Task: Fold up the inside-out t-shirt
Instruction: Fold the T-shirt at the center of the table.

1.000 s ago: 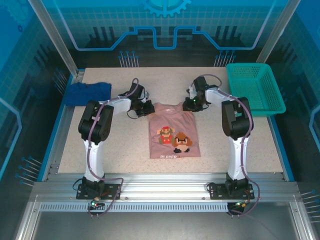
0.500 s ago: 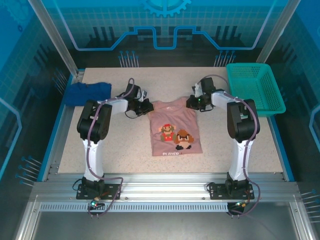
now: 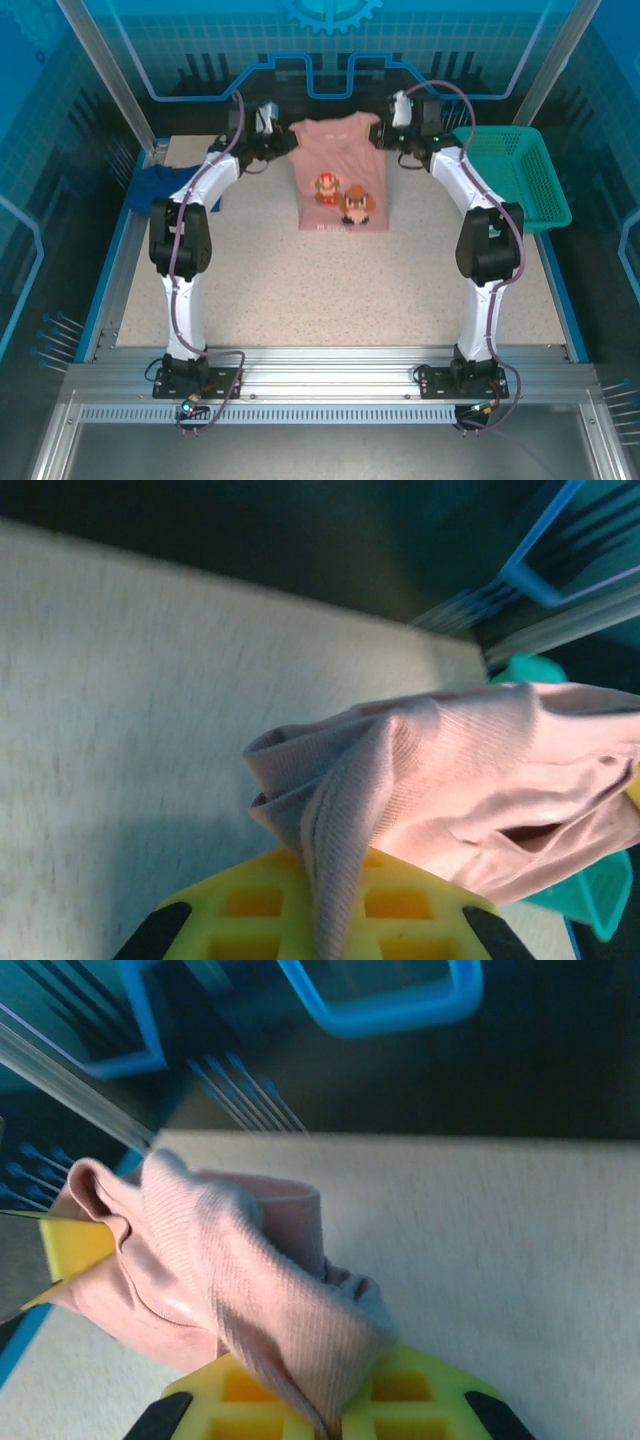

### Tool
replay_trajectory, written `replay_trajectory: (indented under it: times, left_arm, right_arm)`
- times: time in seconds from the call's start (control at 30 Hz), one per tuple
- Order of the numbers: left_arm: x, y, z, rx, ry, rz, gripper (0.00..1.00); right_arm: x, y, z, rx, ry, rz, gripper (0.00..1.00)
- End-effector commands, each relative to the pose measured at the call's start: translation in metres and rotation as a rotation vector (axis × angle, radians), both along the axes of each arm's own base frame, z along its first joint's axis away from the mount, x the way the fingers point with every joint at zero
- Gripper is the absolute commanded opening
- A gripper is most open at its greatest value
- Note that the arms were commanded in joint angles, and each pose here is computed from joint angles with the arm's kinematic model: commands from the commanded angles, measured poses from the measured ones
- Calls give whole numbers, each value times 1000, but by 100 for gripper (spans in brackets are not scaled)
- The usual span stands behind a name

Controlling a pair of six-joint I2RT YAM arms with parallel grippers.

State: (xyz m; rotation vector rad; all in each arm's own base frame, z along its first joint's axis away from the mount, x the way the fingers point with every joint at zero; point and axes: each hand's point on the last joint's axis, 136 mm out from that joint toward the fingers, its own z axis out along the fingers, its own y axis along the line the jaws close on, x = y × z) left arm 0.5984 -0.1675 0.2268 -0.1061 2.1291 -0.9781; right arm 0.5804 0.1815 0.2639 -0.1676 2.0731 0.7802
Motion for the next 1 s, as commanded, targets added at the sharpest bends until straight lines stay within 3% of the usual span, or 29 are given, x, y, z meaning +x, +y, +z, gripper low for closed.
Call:
replay_trajectory:
  times: [0.0,0.1,0.3,0.5,0.63,0.7,0.83,0.97]
  left_arm:
    - [-8,11,71,28,-133,-7,0]
    - [-20,8,82,26,-158,-42,0]
    - [-65,-6,47,-37,-123,-112,0]
    - [-158,-28,-8,-98,-26,-164,0]
    - [-228,-47,-48,-72,61,-198,0]
    - [-247,-51,-63,-51,94,-200,0]
    - [-248,-45,-93,-21,169,-152,0]
    - [-231,-32,-116,0,220,-88,0]
  right_arm:
    - [0,-6,63,2,-140,16,0]
    - [-12,2,67,-3,-157,63,0]
    - [-61,11,14,-21,-98,136,0]
    - [-146,15,-59,-20,75,159,1]
    - [-207,13,-105,-32,209,152,1]
    - [-225,10,-118,-58,252,138,2]
    - [-230,-2,-135,-128,297,84,2]
    - [-210,-1,-140,-179,322,84,3]
